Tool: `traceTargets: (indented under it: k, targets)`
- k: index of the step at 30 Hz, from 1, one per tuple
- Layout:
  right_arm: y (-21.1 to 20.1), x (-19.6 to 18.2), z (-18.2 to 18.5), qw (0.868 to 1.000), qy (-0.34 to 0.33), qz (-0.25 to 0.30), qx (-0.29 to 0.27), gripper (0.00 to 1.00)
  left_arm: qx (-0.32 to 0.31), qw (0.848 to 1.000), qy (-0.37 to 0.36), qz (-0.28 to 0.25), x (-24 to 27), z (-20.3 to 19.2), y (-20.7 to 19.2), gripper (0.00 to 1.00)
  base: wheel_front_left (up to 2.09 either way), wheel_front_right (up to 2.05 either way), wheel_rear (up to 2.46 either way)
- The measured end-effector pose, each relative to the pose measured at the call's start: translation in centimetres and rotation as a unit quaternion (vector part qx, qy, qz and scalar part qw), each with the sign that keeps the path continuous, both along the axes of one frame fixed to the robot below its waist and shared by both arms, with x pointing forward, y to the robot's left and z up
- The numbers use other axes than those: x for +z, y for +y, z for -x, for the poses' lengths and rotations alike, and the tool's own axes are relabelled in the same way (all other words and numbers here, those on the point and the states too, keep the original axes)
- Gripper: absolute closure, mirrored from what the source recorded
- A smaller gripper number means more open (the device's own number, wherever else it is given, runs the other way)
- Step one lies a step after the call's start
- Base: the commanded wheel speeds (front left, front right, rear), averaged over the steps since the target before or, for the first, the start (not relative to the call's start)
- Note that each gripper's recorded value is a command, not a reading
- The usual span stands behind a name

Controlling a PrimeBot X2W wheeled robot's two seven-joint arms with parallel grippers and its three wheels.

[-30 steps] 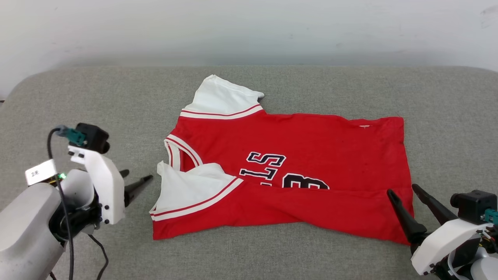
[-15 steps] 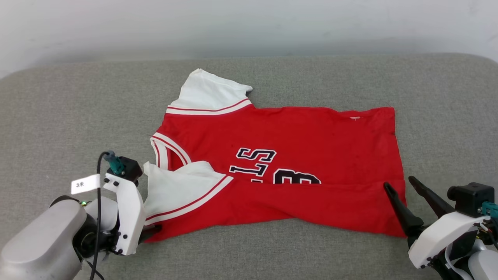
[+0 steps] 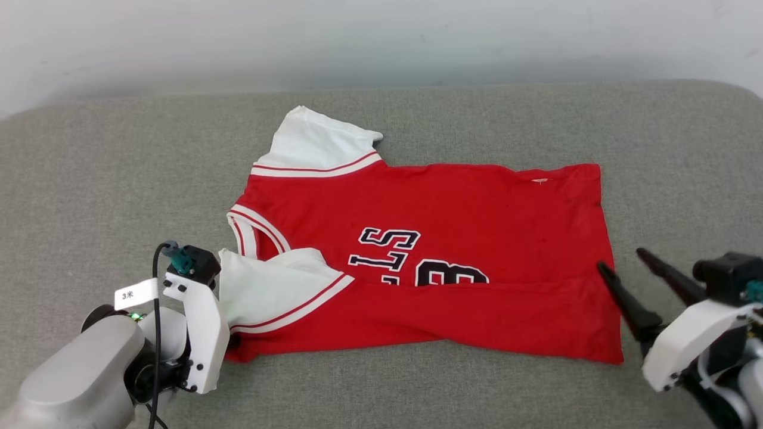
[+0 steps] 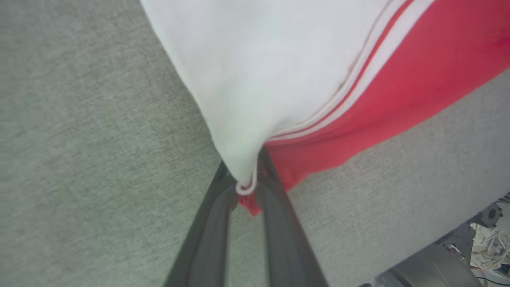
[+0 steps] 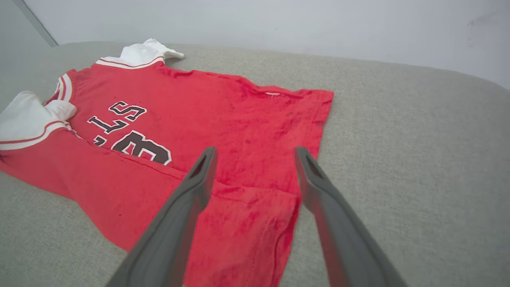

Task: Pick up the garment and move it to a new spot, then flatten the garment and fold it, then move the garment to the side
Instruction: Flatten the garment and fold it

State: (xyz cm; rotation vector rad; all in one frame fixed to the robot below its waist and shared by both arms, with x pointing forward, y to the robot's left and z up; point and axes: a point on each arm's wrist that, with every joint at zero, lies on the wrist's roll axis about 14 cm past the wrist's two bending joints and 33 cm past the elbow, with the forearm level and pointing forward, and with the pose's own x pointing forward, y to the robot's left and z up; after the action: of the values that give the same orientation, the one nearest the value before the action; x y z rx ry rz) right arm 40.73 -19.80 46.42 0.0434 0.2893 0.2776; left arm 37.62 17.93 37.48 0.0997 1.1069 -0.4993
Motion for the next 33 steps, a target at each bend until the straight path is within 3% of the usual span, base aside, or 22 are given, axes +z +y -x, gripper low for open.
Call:
traceTargets:
  k: [7,13,20,23,25,33]
  targets:
    - [-1.6,2.5,-0.6,0.993,0.041,0.105,0.043,0.00,-0.015,0.997,-0.071,0.024,3.7,-0.9,-0.3,1.00,0.00,0.00,0.00]
    - [-2.3,0.9,0.9,0.969,0.168,0.165,0.076,0.00,-0.032,0.994,-0.103,0.034,5.5,-0.8,-0.9,1.00,0.00,0.00,0.00]
    - [-2.1,-3.4,3.4,0.929,0.307,0.182,0.102,0.00,-0.039,0.993,-0.106,0.037,5.5,-0.5,-1.5,1.00,0.00,0.00,0.00]
    - [-1.5,-5.0,3.4,0.920,0.332,0.177,0.106,0.00,-0.039,0.993,-0.104,0.038,5.2,-0.5,-1.6,1.00,0.00,0.00,0.00]
    - [0.1,-8.2,3.8,0.908,0.370,0.160,0.116,0.00,-0.039,0.993,-0.105,0.038,4.9,-1.0,-1.6,1.00,0.00,0.00,0.00]
    - [0.0,-11.5,4.6,0.894,0.400,0.163,0.118,0.00,-0.034,0.994,-0.097,0.036,3.9,-1.1,-1.3,1.00,0.00,0.00,0.00]
